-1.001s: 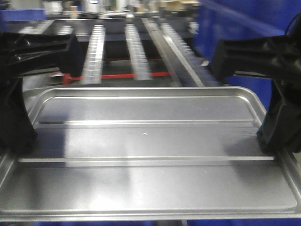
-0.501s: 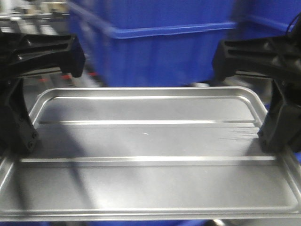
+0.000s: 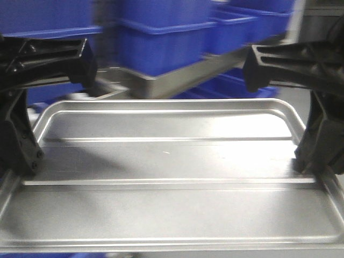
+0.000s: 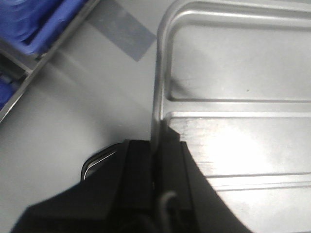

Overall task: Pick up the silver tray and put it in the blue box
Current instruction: 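Hold the tray level in both grippers while the base drives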

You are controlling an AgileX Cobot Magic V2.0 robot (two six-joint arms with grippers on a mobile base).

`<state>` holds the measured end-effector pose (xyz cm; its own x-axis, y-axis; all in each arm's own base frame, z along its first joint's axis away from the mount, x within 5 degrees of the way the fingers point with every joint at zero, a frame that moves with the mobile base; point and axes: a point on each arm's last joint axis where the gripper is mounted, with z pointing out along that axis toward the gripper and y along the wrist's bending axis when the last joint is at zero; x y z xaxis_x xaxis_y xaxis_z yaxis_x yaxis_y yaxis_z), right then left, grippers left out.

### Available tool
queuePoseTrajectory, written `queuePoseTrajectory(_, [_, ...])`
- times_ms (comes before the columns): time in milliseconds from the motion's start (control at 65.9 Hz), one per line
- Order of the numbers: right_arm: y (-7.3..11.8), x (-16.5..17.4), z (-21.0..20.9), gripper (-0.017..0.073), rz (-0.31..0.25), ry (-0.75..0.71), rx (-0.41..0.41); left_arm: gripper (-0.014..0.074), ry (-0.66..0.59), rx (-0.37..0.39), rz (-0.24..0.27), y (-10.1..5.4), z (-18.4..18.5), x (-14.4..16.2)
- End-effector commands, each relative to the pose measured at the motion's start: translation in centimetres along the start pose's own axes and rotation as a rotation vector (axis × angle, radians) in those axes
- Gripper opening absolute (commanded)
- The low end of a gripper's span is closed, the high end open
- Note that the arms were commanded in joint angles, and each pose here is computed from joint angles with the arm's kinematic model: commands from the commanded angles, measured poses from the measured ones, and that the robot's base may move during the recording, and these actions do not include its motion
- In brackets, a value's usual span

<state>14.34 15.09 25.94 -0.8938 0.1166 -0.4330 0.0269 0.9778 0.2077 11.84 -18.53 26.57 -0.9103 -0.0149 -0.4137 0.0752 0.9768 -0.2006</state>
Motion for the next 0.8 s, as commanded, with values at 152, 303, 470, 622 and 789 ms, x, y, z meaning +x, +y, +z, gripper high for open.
queuePoseTrajectory(152, [0.31, -0.85, -1.09, 0.0057, -0.012, -0.065, -0.047, -0.0104, -0.046, 0.056, 0.0, -0.41, -1.23, -0.58])
queuePoseTrajectory(303, [0.31, -0.85, -1.09, 0.0057, -0.012, -0.065, -0.047, -0.0104, -0.046, 0.056, 0.0, -0.41, -1.23, -0.58])
queuePoseTrajectory(470, [0.31, -0.85, -1.09, 0.0057, -0.012, -0.065, -0.047, -0.0104, -0.046, 0.056, 0.0, -0.41, -1.23, -0.58])
queuePoseTrajectory(622, [0.31, -0.85, -1.09, 0.0057, -0.012, -0.065, -0.047, -0.0104, -0.046, 0.056, 0.0, -0.41, -1.23, -0.58])
queuePoseTrajectory(789, [0.31, -0.85, -1.09, 0.0057, -0.012, -0.065, -0.047, -0.0104, -0.046, 0.056, 0.0, -0.41, -1.23, -0.58])
